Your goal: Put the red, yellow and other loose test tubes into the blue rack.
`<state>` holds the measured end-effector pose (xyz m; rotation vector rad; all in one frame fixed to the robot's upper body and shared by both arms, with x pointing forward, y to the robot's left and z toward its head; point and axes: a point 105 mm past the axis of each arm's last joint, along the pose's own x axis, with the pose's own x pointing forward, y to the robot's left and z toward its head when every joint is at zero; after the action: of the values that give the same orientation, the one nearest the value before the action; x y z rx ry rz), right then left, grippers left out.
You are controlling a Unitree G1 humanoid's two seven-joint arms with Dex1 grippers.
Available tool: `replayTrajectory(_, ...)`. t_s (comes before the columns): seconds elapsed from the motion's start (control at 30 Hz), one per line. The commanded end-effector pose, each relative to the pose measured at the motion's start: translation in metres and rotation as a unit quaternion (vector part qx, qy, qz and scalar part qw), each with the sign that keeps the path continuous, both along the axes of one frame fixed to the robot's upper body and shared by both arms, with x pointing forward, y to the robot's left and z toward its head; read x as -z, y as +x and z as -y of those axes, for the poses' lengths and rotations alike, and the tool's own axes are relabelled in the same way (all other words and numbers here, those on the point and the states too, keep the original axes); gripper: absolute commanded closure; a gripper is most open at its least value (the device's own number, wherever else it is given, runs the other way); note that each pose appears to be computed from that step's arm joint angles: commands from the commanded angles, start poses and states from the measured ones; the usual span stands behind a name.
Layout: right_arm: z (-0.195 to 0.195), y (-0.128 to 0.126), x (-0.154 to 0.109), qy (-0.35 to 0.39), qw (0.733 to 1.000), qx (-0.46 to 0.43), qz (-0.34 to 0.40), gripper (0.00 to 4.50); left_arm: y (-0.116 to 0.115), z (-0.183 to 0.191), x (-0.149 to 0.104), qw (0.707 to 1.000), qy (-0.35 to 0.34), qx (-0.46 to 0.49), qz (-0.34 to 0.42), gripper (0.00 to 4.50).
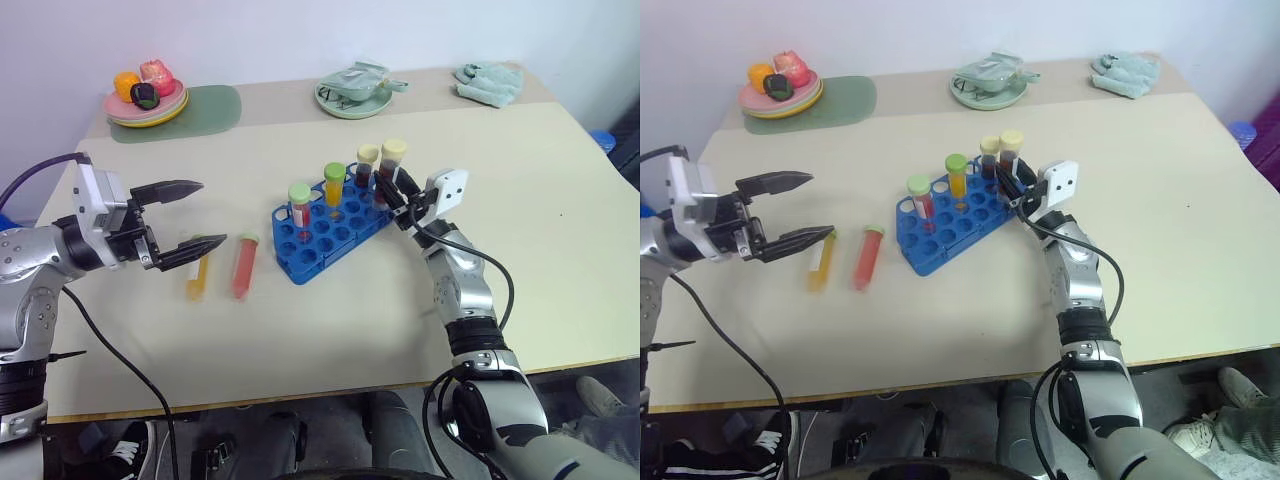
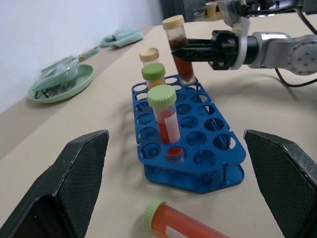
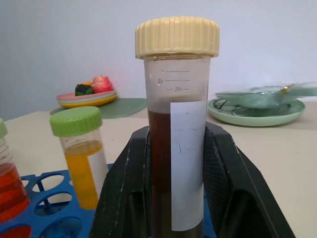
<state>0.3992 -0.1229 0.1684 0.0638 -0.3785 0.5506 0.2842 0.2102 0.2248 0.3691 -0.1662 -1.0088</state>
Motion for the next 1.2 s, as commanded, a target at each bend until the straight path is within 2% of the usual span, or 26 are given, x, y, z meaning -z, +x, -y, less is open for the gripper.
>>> replayTrajectory(0.03, 0.004, 0.001, -0.013, -0.007, 1.0, 0.008, 0.028, 3.75, -0.005, -0.002, -0.013, 1.0, 0.003, -0.004, 0.023, 0.0)
replayTrajectory(0.57, 0.011, 0.001, -0.006, -0.024, 0.999, 0.018, 0.023, 3.75, -0.006, 0.0, -0.013, 1.0, 0.0, -0.006, 0.023, 0.0)
replayTrajectory(1.1, 0.013, 0.004, 0.001, -0.006, 1.0, 0.017, 0.009, 3.75, -0.008, -0.001, -0.013, 1.0, 0.0, -0.012, 0.023, 0.0)
replayTrajectory(1.17, 0.011, 0.002, 0.001, 0.008, 1.0, 0.0, 0.005, 2.65, -0.008, 0.0, -0.014, 1.0, -0.001, -0.012, 0.023, 0.0)
replayTrajectory(1.2, 0.011, 0.001, 0.0, 0.007, 1.0, -0.001, 0.008, 2.31, -0.008, 0.0, -0.014, 1.0, -0.001, -0.011, 0.024, 0.0)
